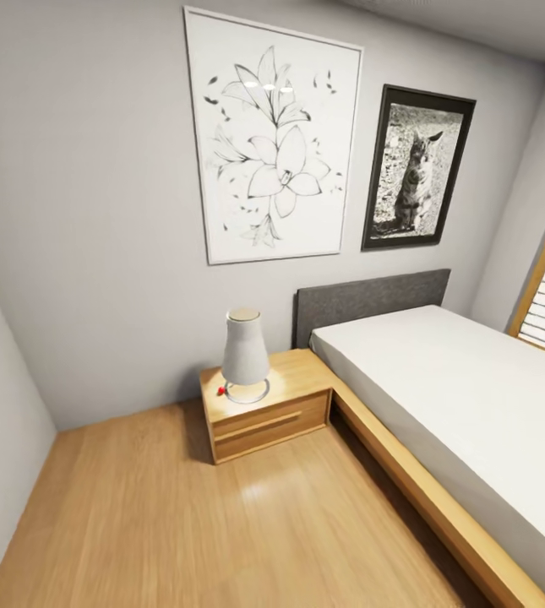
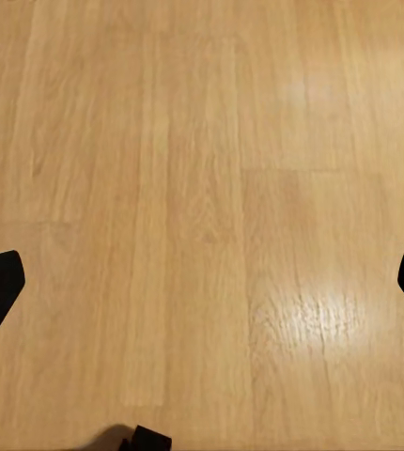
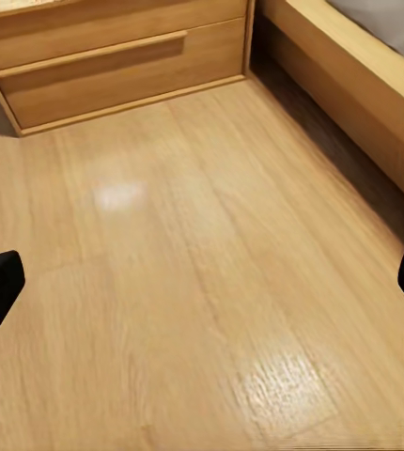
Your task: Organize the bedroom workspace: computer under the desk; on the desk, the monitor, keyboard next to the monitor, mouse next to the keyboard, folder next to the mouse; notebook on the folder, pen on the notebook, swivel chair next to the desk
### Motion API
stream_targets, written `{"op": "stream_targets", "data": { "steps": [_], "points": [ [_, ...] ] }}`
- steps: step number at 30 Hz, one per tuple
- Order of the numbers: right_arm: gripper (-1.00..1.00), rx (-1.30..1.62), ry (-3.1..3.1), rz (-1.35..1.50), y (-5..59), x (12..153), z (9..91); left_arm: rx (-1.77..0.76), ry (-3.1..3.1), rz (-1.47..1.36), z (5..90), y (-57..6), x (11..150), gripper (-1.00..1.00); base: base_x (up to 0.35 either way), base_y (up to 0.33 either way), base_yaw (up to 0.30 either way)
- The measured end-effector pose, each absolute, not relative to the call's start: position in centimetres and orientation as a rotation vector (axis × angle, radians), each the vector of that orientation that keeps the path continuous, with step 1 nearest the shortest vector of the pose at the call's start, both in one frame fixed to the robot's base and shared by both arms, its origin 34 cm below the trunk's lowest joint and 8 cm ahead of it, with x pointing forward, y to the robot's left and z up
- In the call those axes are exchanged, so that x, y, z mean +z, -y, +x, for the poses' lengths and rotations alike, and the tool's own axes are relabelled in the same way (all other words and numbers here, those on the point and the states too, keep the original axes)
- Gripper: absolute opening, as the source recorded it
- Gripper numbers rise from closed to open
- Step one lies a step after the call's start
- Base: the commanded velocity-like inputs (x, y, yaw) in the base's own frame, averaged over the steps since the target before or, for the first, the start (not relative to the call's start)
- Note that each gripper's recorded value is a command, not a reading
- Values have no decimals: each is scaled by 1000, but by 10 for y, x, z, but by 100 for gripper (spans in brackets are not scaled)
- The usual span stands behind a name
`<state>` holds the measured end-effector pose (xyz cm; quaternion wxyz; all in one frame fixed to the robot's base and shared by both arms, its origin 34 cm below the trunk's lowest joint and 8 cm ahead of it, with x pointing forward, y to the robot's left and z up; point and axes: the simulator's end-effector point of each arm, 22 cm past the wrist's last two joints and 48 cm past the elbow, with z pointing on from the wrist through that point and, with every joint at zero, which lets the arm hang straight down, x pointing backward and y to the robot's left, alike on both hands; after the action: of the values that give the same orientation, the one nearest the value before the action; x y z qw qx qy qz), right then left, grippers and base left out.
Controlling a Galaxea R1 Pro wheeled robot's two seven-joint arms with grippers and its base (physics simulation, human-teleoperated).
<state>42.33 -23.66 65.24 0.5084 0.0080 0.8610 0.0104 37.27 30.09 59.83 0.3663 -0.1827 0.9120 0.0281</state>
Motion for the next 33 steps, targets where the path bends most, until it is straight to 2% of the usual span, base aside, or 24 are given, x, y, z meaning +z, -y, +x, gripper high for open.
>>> {"op": "stream_targets", "data": {
  "steps": [9, 16, 21, 33],
  "points": [
    [100, 25, -2074, 20, 237, 653, 423, 74, -2365, -469, 364, -300, 593, 100, -1, -1, -300],
    [100, 24, -2074, 20, 237, 652, 424, 73, -2373, -469, 362, -299, 592, 100, -207, -111, -300],
    [100, 22, -2075, 22, 237, 652, 423, 69, -2376, -463, 361, -297, 591, 100, -188, -234, -297],
    [100, 19, -2078, 25, 238, 652, 423, 52, -2414, -391, 353, -285, 586, 100, -15, -321, -262]
  ]
}}
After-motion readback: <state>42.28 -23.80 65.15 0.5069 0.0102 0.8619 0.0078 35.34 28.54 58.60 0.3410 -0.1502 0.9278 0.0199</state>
